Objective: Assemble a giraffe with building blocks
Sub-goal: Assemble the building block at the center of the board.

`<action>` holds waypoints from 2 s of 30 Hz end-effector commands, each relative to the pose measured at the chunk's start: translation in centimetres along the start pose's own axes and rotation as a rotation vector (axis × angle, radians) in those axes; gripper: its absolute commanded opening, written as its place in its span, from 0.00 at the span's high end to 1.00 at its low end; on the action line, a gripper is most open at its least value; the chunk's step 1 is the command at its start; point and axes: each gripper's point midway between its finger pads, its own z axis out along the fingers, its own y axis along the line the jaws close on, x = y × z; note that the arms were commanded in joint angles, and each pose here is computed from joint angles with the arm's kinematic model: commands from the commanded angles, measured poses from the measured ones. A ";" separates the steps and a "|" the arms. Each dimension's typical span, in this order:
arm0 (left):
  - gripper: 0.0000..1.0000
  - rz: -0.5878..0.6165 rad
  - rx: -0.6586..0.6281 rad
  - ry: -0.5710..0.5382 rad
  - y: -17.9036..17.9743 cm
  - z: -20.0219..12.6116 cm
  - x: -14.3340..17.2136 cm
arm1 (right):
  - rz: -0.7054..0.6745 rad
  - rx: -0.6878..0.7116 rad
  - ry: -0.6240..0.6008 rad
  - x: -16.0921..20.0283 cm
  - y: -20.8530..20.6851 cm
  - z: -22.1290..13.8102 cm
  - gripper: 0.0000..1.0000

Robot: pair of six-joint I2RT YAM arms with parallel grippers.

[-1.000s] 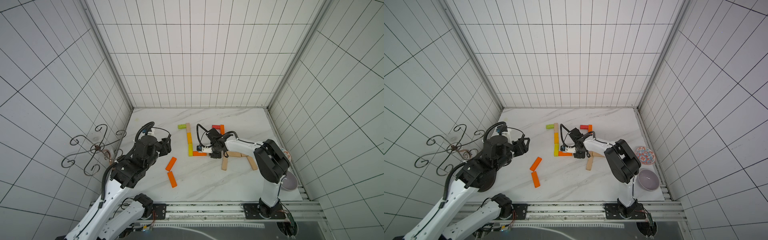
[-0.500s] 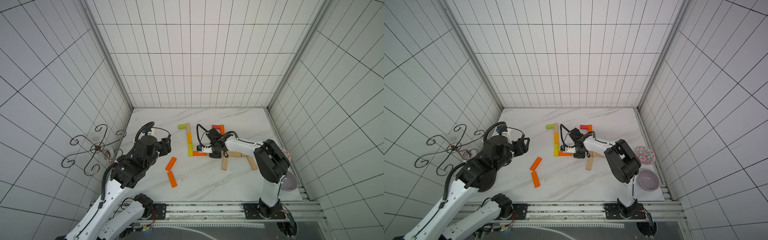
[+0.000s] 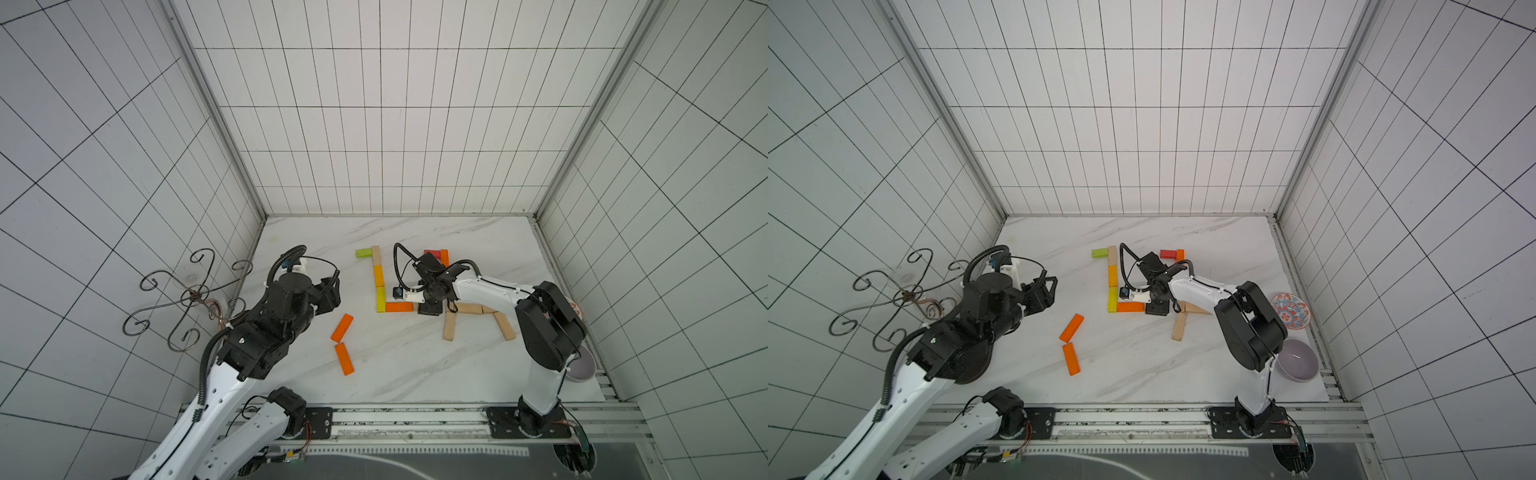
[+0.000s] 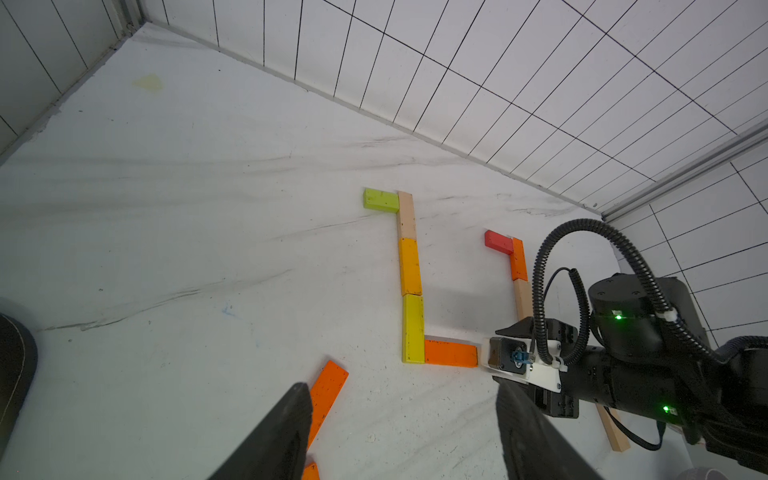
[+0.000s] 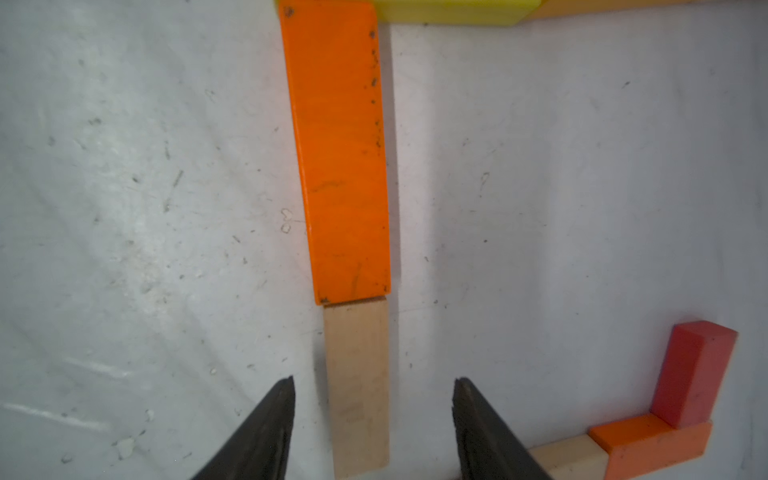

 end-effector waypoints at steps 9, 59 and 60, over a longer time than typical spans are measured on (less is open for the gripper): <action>0.28 -0.008 -0.061 -0.028 1.3 -1.6 -0.9 | 0.101 0.176 -0.345 -7.0 -1.5 -10.2 0.41; 0.46 0.074 -0.432 0.680 9.2 7.0 25.7 | 0.621 0.080 -0.836 -5.9 13.0 -14.8 0.49; 0.49 0.080 -0.432 0.685 9.3 7.1 25.9 | 0.619 0.080 -0.829 -6.0 13.0 -14.6 0.49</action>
